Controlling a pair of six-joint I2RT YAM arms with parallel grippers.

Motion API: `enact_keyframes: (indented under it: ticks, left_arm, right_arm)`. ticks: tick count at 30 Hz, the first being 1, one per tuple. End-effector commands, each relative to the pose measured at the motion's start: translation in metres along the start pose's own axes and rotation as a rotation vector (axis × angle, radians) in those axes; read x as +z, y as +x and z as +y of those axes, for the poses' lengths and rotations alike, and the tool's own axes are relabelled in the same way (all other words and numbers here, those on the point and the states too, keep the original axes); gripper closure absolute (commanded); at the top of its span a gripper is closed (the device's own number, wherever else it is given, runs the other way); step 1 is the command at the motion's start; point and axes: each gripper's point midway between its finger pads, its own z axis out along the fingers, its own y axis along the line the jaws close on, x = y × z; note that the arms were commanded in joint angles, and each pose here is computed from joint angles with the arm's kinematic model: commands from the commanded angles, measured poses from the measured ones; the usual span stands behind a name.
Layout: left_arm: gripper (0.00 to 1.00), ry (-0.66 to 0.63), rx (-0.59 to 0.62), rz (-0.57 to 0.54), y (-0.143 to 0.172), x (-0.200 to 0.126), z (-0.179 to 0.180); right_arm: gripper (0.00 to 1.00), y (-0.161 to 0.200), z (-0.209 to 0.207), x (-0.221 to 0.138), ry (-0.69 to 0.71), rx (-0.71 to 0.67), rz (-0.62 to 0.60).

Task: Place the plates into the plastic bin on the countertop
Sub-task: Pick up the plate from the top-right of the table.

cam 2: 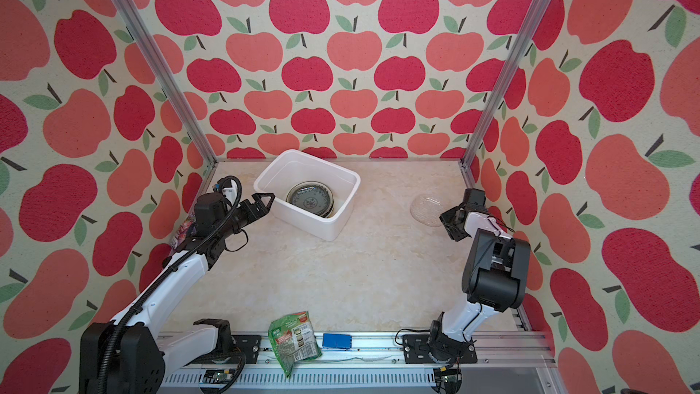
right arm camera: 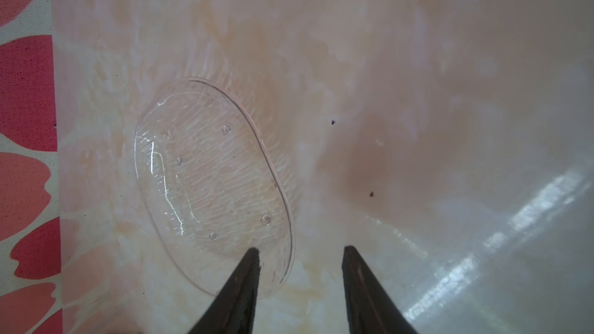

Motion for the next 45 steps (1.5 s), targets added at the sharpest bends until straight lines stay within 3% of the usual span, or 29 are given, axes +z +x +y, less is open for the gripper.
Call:
enact_keyframes:
  ticks: [1,24,30,45]
  left_arm:
    - [0.01,0.007,-0.007,0.004,0.001,0.002,0.003]
    - [0.01,-0.032,-0.021,-0.009,0.001,-0.009,0.012]
    - [0.01,-0.032,-0.023,-0.016,-0.003,-0.01,0.013]
    - [0.01,-0.041,-0.028,-0.022,-0.004,-0.011,0.017]
  right_arm:
    - [0.56,-0.004,0.01,0.007,-0.032,-0.034,-0.005]
    - [0.67,0.013,0.007,0.048,-0.05,-0.01,0.056]
    - [0.79,0.016,0.004,0.054,-0.054,-0.007,0.068]
    - [0.95,0.023,0.001,0.059,-0.068,0.013,0.078]
